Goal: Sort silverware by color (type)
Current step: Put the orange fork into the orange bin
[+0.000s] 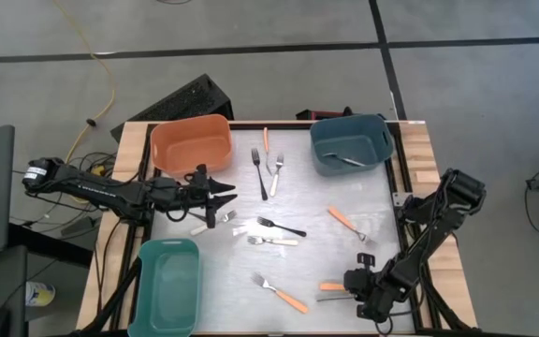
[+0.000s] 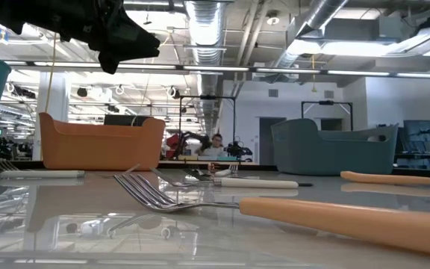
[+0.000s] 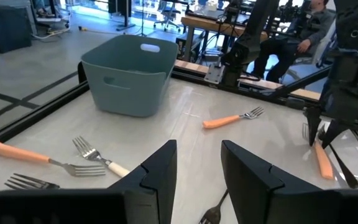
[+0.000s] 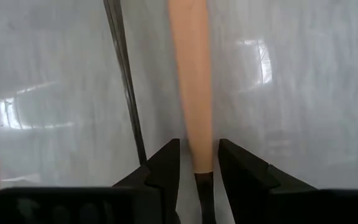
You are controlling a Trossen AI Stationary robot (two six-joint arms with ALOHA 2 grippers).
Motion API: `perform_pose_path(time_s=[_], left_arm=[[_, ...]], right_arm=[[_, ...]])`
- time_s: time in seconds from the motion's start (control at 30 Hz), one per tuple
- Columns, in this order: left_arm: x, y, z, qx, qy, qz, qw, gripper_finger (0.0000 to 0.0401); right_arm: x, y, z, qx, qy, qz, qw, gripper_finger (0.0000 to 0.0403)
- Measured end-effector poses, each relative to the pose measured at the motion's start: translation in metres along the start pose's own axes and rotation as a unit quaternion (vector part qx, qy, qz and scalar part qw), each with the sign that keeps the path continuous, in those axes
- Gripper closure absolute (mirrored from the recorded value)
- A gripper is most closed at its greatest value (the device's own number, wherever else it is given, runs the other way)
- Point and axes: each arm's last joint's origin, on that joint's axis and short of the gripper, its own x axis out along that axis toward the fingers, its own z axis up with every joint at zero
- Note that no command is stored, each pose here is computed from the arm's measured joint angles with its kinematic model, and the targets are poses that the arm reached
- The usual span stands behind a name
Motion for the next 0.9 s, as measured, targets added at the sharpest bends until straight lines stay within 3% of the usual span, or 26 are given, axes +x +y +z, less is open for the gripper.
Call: perform_pose_path(time_s=[0.3, 0.63, 0.9], left_arm=[[0.000, 0.000, -0.001, 0.002, 0.003, 0.001, 1.000, 0.0290], [0.000, 0.000, 0.000, 0.004, 0.001, 0.000, 1.000, 0.0290], [0.000, 0.000, -0.001, 0.002, 0.004, 0.000, 1.000, 0.0290]], right_arm=[[-0.004, -0.001, 0.001, 0.006, -0.001, 0.002, 1.000, 0.0350], [-0.016, -0.015, 0.011, -0.008, 0.009, -0.069, 0.998, 0.0350], [-0.043, -0.029, 0.035, -0.063, -0.079, -0.109, 0.989, 0.0350]])
